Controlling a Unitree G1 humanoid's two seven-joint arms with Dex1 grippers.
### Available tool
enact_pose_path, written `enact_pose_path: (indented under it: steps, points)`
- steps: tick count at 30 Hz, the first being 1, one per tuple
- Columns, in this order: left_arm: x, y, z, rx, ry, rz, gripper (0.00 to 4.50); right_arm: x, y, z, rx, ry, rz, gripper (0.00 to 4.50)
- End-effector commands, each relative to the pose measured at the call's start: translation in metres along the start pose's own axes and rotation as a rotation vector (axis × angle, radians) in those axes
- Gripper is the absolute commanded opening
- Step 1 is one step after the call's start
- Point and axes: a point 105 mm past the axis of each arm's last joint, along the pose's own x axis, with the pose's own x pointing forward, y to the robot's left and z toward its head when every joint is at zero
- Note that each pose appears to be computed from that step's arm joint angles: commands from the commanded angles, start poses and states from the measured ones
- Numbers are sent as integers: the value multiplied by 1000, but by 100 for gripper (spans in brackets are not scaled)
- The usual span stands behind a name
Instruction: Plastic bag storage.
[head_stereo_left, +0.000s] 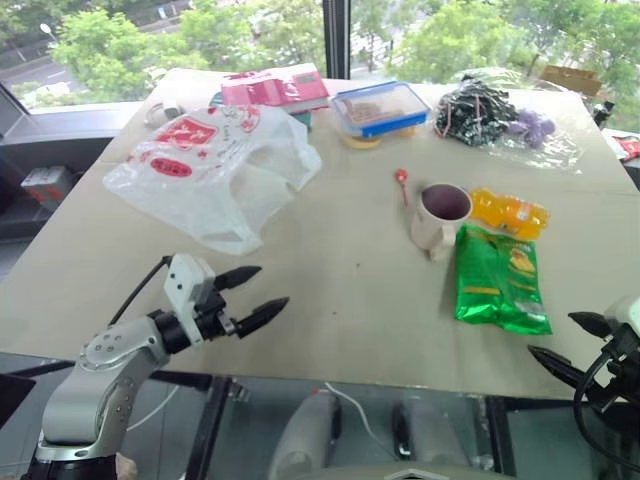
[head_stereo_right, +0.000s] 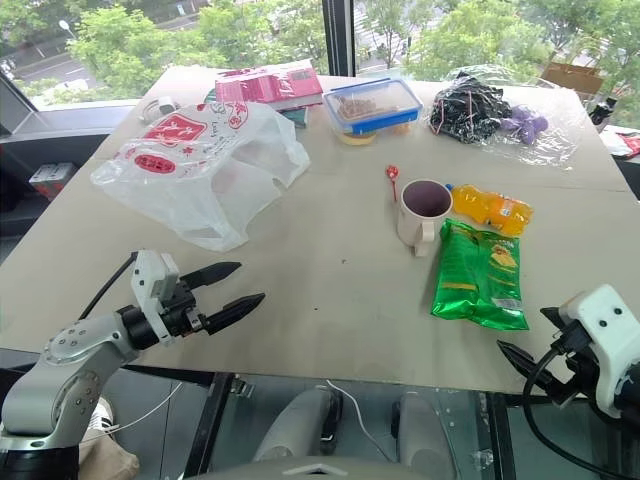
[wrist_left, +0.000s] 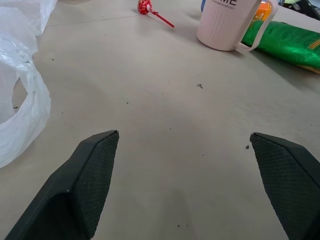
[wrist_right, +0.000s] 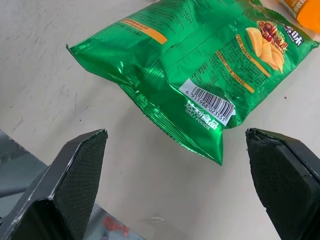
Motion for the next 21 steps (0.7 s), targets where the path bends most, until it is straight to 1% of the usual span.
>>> enact_pose_path:
  steps: [1,3,5,10,12,14,15,16,18,19,21]
  points:
    - [0,-2,14,34,-38,-13,444,-3,-2,11,-33,-32,-12,450]
    - [3,-5,21,27,-60,-13,444,-3,-5,17,-36,-73,-11,450]
    - [7,-7,29,24,-85,-20,444,-4,-8,25,3,-152,-15,450]
    - [24,-19,65,41,-181,-72,444,-11,-9,50,-19,-323,6,450]
    - [30,-22,81,80,-236,-67,444,-12,-10,66,-37,-414,11,450]
    - [39,-10,110,79,-343,57,444,-8,-5,95,-92,-552,40,450]
    - [43,-1,120,61,-360,130,444,-5,1,106,-121,-589,75,450]
    - [46,7,126,43,-361,191,444,-3,7,112,-150,-605,109,450]
    - [50,18,130,11,-319,272,444,2,16,114,-194,-598,162,450]
    - [50,22,133,17,-280,298,444,4,19,115,-223,-590,189,450]
    - [48,28,136,87,-180,335,444,8,24,113,-273,-571,239,450]
